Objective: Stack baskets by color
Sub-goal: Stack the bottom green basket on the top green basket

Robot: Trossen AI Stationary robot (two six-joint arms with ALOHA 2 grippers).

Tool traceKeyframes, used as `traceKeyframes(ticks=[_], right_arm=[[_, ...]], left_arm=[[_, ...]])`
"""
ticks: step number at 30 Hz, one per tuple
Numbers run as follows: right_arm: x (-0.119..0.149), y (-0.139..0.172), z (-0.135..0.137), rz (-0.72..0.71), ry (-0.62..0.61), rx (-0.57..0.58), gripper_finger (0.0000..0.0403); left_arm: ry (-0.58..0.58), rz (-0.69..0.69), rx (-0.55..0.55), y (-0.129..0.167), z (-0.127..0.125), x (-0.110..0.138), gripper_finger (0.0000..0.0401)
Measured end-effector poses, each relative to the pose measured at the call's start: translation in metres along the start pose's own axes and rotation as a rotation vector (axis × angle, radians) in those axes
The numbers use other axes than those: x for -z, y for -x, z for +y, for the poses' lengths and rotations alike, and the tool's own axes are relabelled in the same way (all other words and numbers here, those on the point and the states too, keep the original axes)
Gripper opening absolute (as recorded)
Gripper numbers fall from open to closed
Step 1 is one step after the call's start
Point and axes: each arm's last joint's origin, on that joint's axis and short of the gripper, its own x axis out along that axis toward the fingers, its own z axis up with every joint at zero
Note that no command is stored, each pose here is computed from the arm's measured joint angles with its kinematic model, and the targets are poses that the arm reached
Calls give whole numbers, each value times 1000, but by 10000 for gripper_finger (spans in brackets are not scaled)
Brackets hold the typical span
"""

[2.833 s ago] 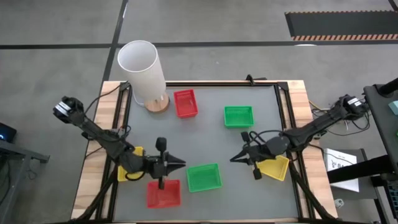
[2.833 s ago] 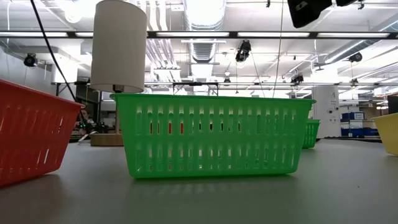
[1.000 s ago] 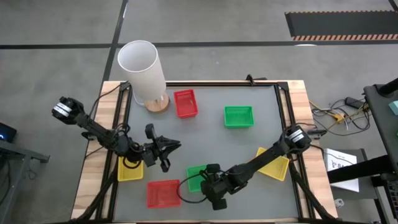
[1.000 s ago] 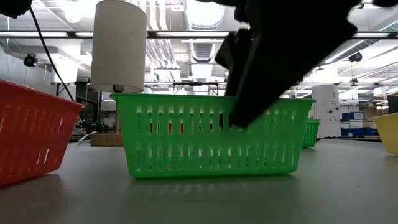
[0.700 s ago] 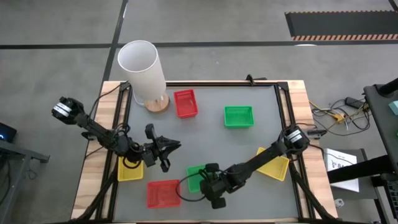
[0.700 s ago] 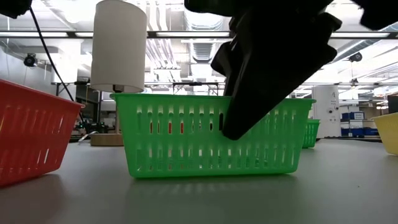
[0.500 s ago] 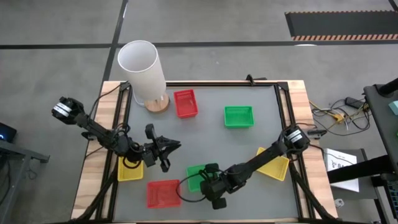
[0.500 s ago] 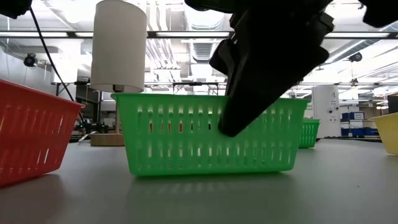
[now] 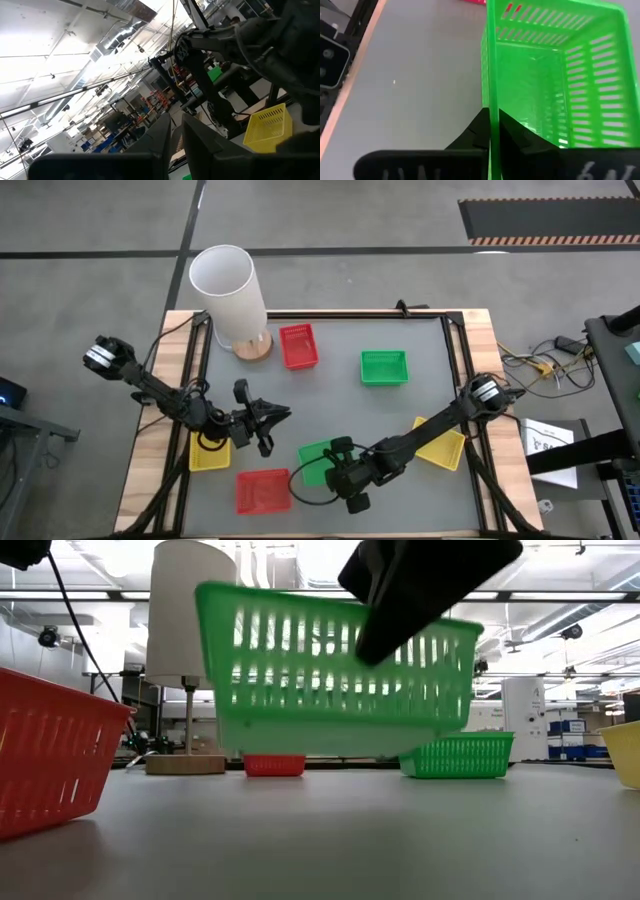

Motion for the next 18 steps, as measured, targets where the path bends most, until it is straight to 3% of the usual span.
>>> traceKeyframes(ticks=[12, 18], right_arm=[[12, 43, -37, 74, 83, 125, 8], [37, 71, -71, 69, 52, 173, 8]], left_arm=[[2, 0, -1, 0, 0, 0, 31], [2, 1, -3, 0, 0, 0, 31]])
